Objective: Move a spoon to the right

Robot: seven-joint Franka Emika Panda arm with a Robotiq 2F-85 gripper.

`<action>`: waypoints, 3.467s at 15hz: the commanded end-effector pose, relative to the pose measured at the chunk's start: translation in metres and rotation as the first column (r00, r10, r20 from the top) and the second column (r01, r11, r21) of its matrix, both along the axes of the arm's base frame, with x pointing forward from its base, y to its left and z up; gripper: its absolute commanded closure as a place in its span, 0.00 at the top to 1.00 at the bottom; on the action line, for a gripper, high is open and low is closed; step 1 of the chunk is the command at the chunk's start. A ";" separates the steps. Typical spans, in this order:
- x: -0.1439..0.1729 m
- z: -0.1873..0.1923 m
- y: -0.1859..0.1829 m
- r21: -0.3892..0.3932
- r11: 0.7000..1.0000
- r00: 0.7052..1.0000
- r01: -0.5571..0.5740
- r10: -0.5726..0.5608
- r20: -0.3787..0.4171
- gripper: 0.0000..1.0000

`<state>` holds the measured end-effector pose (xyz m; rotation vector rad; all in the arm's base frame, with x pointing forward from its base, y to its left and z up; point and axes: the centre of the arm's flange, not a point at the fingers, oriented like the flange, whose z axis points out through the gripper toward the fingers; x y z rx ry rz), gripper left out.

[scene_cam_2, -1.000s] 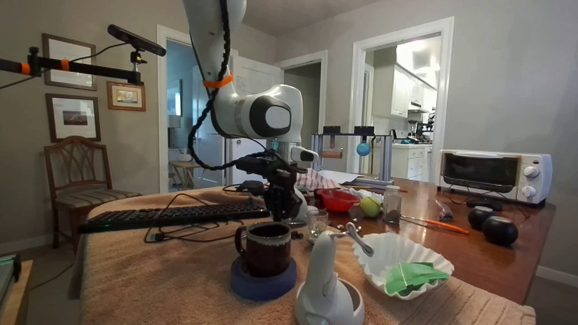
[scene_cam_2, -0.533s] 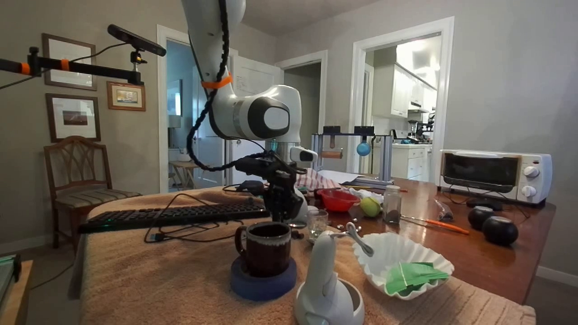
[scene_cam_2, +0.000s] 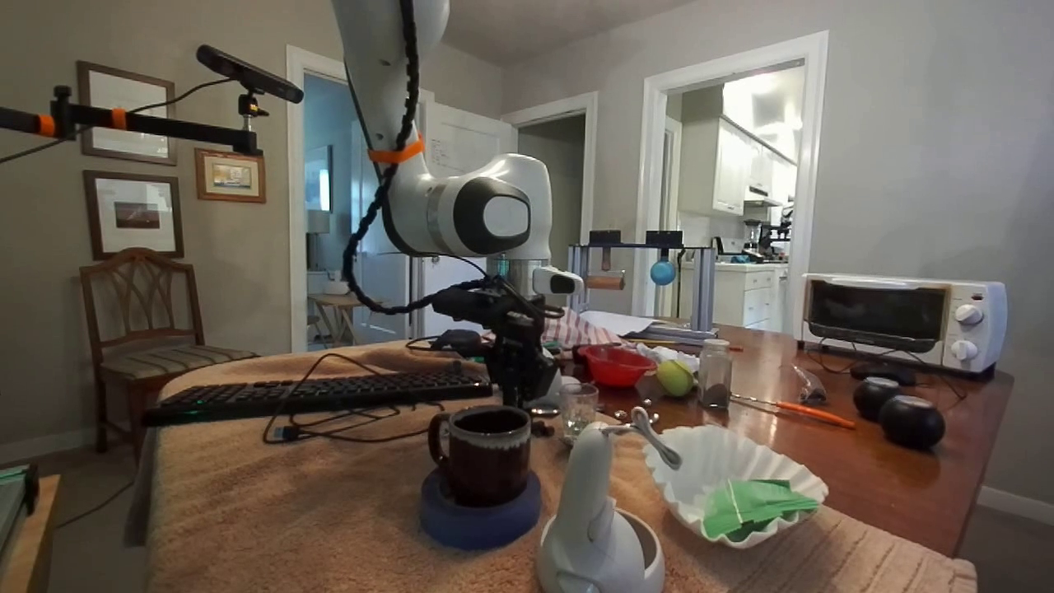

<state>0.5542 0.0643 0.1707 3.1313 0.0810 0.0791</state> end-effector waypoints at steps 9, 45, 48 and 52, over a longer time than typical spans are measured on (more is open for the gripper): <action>-0.003 -0.001 0.000 -0.085 0.996 1.000 0.026 -0.025 0.015 0.31; 0.007 0.109 -0.037 -0.312 0.943 0.986 -0.119 0.150 0.077 0.02; 0.033 0.105 -0.050 -0.311 0.947 0.989 -0.082 0.116 0.094 0.02; 0.056 0.083 -0.071 -0.300 0.949 0.991 -0.100 0.122 0.054 0.02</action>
